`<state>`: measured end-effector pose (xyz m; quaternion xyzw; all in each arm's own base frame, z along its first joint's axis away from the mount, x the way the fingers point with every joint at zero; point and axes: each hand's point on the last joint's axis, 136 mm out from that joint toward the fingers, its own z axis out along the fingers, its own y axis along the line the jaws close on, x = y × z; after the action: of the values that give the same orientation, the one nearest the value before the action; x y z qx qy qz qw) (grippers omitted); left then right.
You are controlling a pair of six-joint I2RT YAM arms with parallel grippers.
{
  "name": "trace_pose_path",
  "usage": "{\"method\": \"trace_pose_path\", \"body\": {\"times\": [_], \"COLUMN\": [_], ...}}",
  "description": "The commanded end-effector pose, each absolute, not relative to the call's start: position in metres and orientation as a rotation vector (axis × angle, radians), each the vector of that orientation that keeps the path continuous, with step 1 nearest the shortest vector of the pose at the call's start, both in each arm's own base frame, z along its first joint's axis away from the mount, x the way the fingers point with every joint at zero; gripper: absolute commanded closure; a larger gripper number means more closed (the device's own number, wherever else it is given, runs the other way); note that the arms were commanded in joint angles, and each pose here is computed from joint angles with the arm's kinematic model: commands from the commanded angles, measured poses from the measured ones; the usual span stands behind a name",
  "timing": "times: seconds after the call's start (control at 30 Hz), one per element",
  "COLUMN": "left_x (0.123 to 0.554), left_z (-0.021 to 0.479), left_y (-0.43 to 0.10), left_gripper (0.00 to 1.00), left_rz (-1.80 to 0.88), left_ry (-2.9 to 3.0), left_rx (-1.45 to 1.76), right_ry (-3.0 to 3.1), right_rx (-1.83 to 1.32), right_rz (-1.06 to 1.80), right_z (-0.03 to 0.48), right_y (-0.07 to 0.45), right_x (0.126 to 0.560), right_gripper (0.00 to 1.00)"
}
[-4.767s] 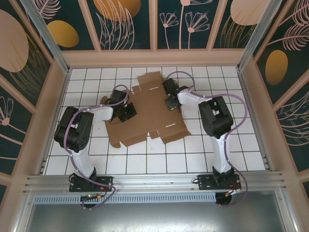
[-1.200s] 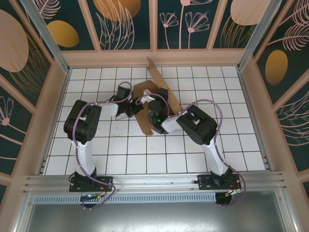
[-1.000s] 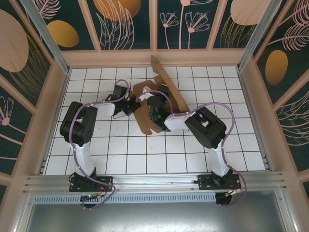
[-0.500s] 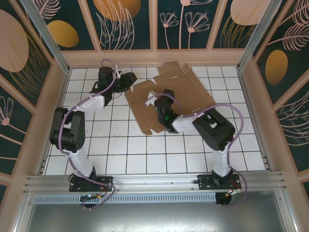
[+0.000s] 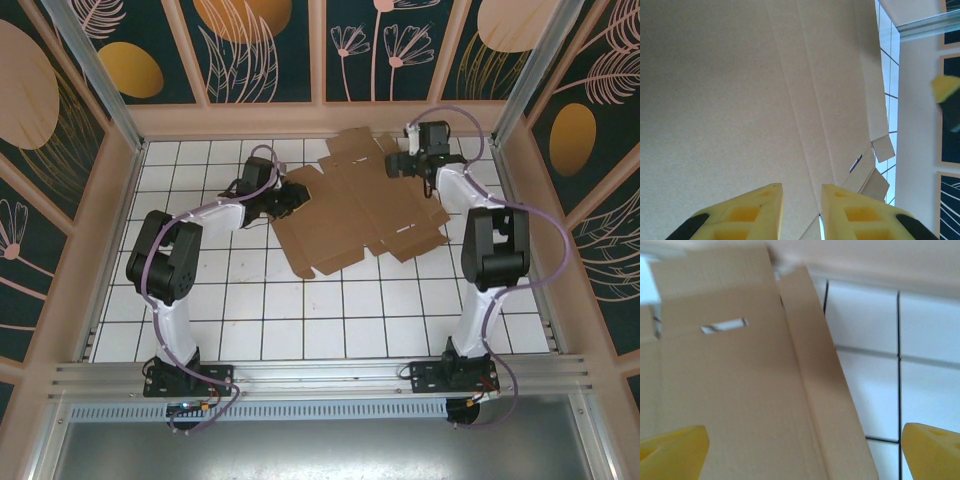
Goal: Fold the paper box
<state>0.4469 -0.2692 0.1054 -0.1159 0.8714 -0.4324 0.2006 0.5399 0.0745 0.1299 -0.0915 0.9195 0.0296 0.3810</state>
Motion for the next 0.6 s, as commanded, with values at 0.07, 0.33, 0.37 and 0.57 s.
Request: {"method": "trace_pose_path", "body": {"times": [0.07, 0.33, 0.37, 0.57], "left_x": [0.447, 0.451, 0.452, 0.453], "left_z": [0.078, 0.069, 0.067, 0.057], "left_y": [-0.261, -0.262, -0.262, -0.261], "left_gripper": [0.73, 0.74, 0.75, 0.77], "left_rz": [-1.168, -1.147, -1.148, -1.175], "left_ry": [2.487, 2.511, 2.515, 2.529], "left_rx": [-0.345, -0.323, -0.324, -0.347], "right_ry": [2.495, 2.542, 2.549, 2.566], "right_rx": [-0.052, -0.025, -0.022, -0.039], "right_rz": [0.345, 0.6, 0.648, 0.876], "right_z": [0.094, 0.064, 0.058, 0.039], "right_y": [0.047, 0.038, 0.04, 0.063], "right_x": [0.544, 0.543, 0.54, 0.523], "right_gripper": [0.01, 0.05, 0.05, 0.11]}}
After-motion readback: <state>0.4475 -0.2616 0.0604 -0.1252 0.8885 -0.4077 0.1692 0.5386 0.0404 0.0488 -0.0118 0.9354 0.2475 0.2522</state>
